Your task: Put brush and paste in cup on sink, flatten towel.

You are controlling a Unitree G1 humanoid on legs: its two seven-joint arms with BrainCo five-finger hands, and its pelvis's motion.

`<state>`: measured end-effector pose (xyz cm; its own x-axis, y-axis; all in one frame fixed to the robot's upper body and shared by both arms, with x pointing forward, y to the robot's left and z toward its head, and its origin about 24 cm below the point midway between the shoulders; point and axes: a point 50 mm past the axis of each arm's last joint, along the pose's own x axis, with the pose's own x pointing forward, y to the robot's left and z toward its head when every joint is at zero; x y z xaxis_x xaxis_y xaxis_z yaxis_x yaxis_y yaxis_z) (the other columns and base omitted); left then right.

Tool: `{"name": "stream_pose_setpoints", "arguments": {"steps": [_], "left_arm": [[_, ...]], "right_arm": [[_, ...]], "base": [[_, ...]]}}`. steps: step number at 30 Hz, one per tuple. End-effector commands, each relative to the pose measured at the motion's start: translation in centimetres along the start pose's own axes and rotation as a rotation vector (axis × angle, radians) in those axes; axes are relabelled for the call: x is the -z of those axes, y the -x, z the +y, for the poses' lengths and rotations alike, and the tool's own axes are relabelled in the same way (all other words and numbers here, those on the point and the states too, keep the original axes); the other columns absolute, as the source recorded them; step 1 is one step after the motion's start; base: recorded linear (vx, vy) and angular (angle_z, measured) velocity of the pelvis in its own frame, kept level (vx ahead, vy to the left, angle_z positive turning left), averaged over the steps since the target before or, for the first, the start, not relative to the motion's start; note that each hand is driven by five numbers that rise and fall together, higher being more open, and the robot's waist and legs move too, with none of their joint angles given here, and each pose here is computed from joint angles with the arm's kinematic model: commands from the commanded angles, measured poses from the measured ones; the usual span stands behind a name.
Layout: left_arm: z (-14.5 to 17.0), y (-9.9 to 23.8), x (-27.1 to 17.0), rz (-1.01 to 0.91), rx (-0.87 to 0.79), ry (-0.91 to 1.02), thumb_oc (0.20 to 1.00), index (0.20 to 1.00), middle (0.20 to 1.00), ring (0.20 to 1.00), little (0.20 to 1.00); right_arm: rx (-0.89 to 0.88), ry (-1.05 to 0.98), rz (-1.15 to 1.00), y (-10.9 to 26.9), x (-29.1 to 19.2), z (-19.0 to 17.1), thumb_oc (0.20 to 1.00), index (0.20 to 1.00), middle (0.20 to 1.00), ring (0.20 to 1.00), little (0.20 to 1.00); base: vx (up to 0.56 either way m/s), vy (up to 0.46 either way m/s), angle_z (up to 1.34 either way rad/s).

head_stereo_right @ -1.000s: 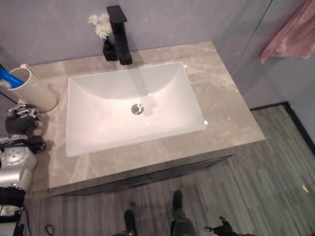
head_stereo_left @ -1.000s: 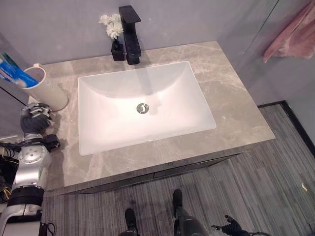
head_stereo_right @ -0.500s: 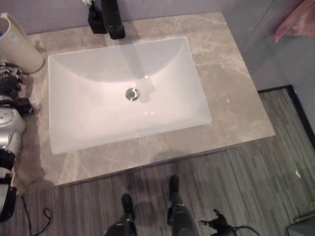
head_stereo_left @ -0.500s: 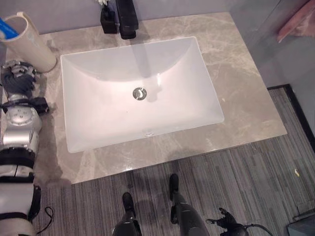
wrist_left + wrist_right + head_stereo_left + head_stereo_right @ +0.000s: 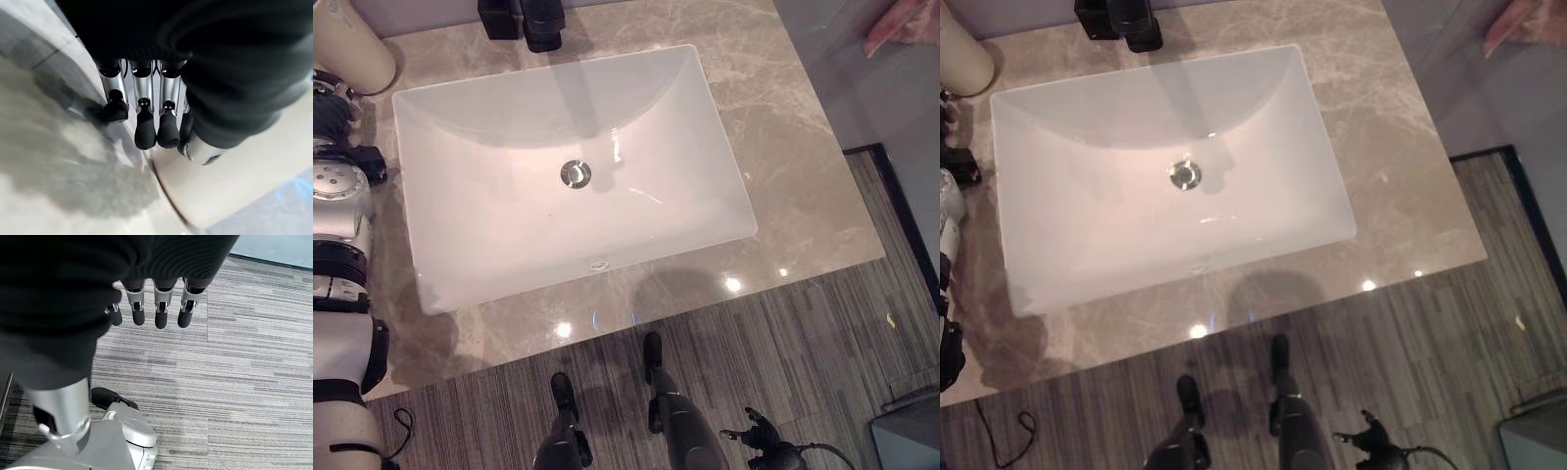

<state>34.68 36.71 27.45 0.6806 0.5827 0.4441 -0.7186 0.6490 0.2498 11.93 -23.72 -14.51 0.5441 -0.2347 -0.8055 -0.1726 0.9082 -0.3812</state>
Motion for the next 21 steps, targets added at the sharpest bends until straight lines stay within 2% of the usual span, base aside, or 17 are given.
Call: {"name": "stream_pose_setpoints", "arguments": {"steps": [1, 12, 21], "left_arm": [[0.6, 0.4, 2.1, 0.069, 0.004, -0.133, 0.2, 0.2, 0.2, 0.2, 0.2], [2.6, -0.5, 1.9, 0.106, -0.089, -0.21, 0.2, 0.2, 0.2, 0.2, 0.2], [3.1, -1.1, 1.0, 0.117, -0.167, -0.182, 0.2, 0.2, 0.2, 0.2, 0.2]], "right_arm": [[0.008, -0.009, 0.037, 0.2, 1.2, -0.3, 1.0, 1.0, 1.0, 1.0, 1.0], [-0.011, 0.016, -0.056, 0.1, -0.6, -0.2, 1.0, 1.0, 1.0, 1.0, 1.0], [-0.017, 0.031, -0.022, 0.3, 0.4, 0.0, 1.0, 1.0, 1.0, 1.0, 1.0]], "base": [[0.0, 0.0, 0.0], [-0.01, 0.016, 0.04], [0.0, 0.008, 0.02]]}}
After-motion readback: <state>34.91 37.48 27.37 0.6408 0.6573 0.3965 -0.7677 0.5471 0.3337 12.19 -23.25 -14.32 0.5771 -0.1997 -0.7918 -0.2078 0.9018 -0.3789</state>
